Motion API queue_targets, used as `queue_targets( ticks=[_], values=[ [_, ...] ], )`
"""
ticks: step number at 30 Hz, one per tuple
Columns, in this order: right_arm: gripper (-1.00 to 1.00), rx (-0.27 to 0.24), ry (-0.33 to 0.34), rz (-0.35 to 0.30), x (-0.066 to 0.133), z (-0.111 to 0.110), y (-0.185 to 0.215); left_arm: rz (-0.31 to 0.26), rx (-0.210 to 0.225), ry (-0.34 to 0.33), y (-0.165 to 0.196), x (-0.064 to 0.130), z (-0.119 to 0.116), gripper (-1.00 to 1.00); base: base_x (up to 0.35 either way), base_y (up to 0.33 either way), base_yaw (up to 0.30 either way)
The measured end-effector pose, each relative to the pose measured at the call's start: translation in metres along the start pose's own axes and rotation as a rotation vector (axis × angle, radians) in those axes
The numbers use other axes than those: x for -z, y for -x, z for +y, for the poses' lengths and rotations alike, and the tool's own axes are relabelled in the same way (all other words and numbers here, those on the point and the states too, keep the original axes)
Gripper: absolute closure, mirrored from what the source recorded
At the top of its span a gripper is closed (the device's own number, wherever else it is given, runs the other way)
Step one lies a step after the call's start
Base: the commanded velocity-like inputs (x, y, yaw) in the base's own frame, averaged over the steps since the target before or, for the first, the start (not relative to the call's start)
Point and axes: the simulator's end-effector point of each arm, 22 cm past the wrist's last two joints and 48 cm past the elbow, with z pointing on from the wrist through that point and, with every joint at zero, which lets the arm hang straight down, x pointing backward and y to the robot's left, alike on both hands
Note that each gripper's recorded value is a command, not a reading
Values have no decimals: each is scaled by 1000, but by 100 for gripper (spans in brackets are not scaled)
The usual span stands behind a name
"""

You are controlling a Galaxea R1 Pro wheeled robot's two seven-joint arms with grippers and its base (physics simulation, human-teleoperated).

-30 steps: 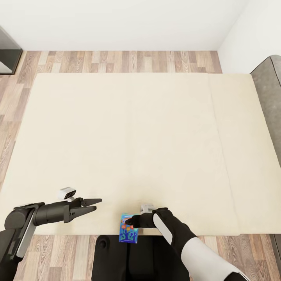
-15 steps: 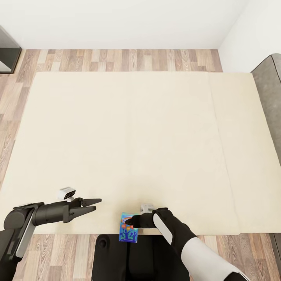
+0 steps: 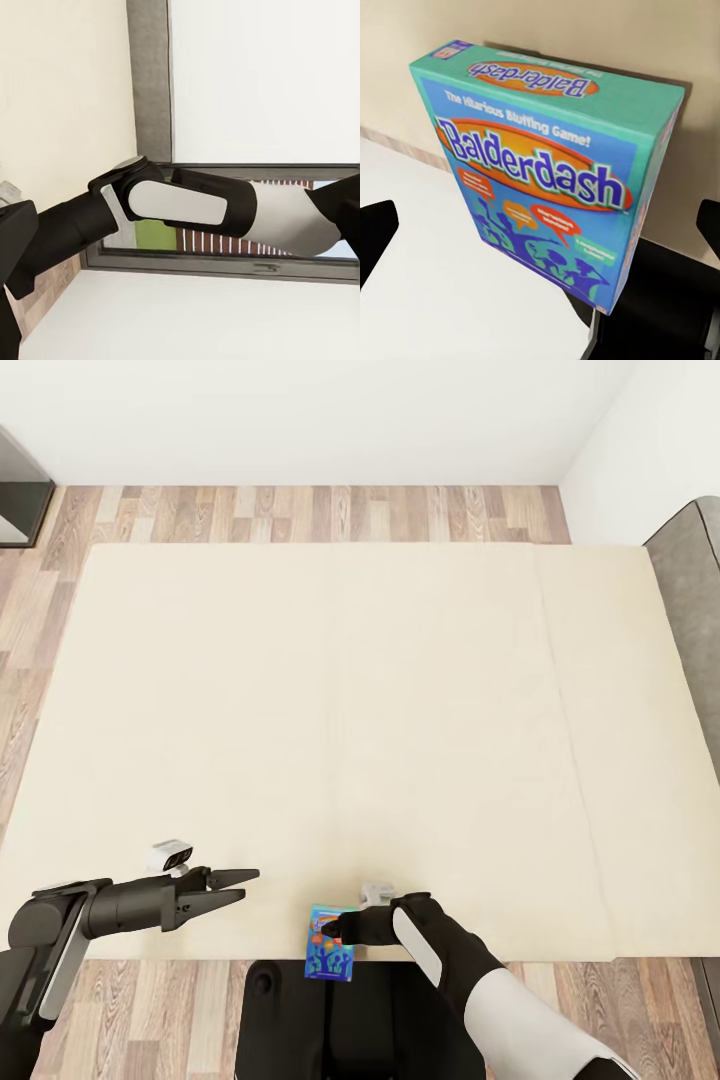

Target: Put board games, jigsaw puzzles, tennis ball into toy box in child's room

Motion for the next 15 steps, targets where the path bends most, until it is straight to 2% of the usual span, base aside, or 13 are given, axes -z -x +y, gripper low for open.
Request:
queue_targets(
  ticks=[15],
  values=[
    [-100,-1,-1,4,0,0,-1,0,0,0,0,0,0,-100,0,0,0]
  ],
)
